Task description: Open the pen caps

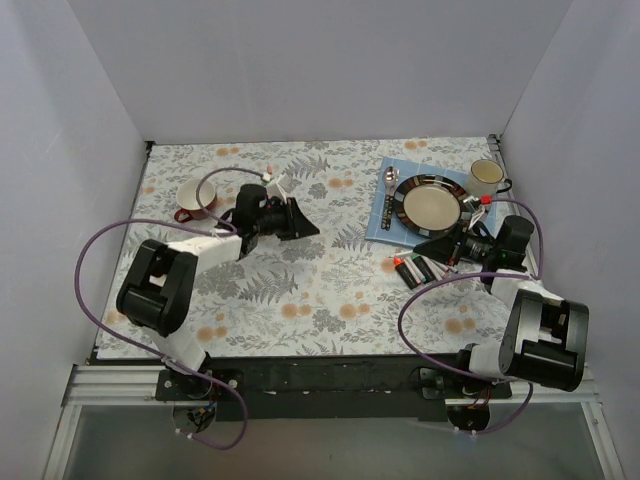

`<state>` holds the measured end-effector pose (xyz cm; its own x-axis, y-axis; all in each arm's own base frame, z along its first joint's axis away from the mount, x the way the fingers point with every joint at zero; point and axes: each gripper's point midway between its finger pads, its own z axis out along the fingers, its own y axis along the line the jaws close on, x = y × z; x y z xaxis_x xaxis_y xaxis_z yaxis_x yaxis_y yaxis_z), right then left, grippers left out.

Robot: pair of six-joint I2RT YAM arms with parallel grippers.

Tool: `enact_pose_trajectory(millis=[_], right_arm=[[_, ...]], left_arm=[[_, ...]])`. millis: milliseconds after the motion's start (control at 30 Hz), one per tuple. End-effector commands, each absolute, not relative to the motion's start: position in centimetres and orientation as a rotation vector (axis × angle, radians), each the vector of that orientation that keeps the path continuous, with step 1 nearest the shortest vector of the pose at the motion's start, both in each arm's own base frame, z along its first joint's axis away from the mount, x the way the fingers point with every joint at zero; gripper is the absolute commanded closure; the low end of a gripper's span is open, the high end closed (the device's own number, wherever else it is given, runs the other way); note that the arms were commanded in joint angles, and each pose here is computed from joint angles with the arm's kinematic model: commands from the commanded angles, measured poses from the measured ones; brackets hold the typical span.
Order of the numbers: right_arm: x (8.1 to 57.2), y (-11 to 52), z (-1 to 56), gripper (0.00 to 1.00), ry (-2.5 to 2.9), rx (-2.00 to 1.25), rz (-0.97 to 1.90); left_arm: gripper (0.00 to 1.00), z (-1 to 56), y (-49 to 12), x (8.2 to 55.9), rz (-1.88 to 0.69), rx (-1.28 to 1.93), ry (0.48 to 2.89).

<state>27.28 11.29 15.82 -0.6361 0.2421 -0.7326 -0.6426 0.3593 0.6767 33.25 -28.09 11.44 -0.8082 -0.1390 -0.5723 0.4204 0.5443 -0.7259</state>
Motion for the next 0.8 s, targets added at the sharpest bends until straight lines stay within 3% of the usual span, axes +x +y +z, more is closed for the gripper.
enact_pose_trajectory(millis=[0, 133, 267, 433, 600, 767], right_arm=[[27.9, 11.0, 16.2, 0.99, 1.793, -0.408, 1.355], [28.1, 10.9, 16.2, 0.99, 1.797, -0.411, 1.354], [28.1, 10.9, 16.2, 0.99, 1.8, -0.409, 1.363], [28.1, 10.9, 16.1, 0.99, 1.802, -0.408, 1.373], [28.2, 10.9, 15.9, 0.99, 1.808, -0.401, 1.377], [28.3, 10.8, 15.7, 0.99, 1.815, -0.398, 1.364]], left_arm=[[0.98, 9.9, -24.1, 40.1, -1.009, -0.042, 2.266], [0.91, 9.5, -20.5, 46.2, -0.783, -0.165, 2.256], [0.89, 7.8, -17.8, 48.9, -0.548, -0.194, 2.315], [0.86, 6.6, -15.7, 49.9, -0.362, -0.2, 2.362], [0.83, 5.2, -15.5, 49.7, -0.336, -0.18, 2.405], [0.7, 5.3, -15.5, 49.9, -0.337, -0.178, 2.4]])
